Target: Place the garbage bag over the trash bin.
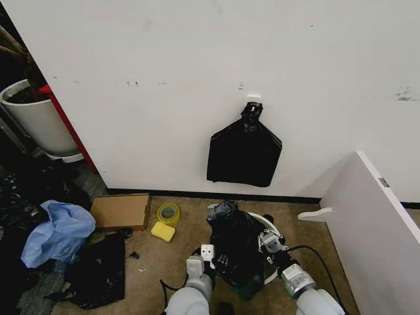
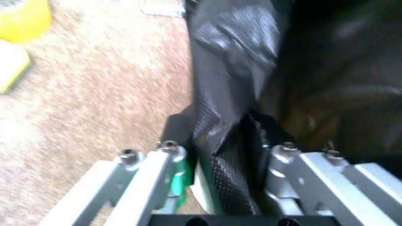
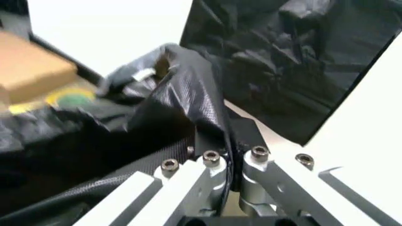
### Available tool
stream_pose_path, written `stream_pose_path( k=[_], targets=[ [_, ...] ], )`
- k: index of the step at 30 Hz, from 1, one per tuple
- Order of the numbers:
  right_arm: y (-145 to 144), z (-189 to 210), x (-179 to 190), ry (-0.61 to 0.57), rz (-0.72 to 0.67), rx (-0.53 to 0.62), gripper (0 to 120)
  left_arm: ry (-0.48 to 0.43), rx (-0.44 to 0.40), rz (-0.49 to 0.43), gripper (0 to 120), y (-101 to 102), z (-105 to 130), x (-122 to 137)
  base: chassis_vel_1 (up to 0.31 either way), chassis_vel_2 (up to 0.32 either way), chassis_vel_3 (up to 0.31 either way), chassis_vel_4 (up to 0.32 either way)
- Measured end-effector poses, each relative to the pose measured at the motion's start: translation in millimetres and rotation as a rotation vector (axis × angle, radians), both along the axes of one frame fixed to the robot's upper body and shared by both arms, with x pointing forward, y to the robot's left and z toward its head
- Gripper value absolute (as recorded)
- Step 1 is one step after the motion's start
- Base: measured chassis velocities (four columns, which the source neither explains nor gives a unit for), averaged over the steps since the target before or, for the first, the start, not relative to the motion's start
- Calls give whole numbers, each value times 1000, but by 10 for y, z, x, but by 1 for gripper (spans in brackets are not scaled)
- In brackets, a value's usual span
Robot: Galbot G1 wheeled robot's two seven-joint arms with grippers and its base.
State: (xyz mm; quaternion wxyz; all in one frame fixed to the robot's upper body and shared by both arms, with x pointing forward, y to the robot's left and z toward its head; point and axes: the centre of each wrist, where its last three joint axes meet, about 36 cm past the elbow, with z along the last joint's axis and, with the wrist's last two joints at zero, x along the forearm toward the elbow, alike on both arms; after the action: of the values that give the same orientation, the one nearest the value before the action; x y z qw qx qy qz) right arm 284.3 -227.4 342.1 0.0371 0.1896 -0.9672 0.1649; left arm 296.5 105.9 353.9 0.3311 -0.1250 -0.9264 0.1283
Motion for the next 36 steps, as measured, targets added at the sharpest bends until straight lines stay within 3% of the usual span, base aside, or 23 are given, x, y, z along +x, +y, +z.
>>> stream_pose_path(
  k=[2, 4, 7, 11, 17, 23, 31, 36],
  targets=[
    [15, 15, -5, 5, 0, 29, 0, -7, -4, 4, 16, 59, 10, 2, 0, 0, 0, 0],
    [57, 79, -17, 27, -1, 128, 0, -35, -13, 9, 8, 215, 33, -5, 0, 0, 0, 0],
    [108, 207, -40, 80, 18, 290, 0, -94, 5, 5, 5, 357, 32, -32, 0, 0, 0, 0],
    [174, 380, -45, 152, -3, 424, 0, -169, 37, 2, 5, 505, 24, -60, 0, 0, 0, 0],
    [196, 584, -18, 240, -111, 487, 0, -257, 63, 7, 5, 656, 90, -90, 0, 0, 0, 0],
    [207, 677, -89, 322, -281, 506, 0, -385, -24, -30, 5, 761, 328, -133, 0, 0, 0, 0],
    [198, 754, -83, 344, -306, 547, 0, -406, -95, -41, 5, 788, 443, -122, 0, 0, 0, 0],
    [105, 822, -38, 291, -304, 575, 0, -406, -71, -46, 5, 872, 409, -65, 0, 0, 0, 0]
  ],
)
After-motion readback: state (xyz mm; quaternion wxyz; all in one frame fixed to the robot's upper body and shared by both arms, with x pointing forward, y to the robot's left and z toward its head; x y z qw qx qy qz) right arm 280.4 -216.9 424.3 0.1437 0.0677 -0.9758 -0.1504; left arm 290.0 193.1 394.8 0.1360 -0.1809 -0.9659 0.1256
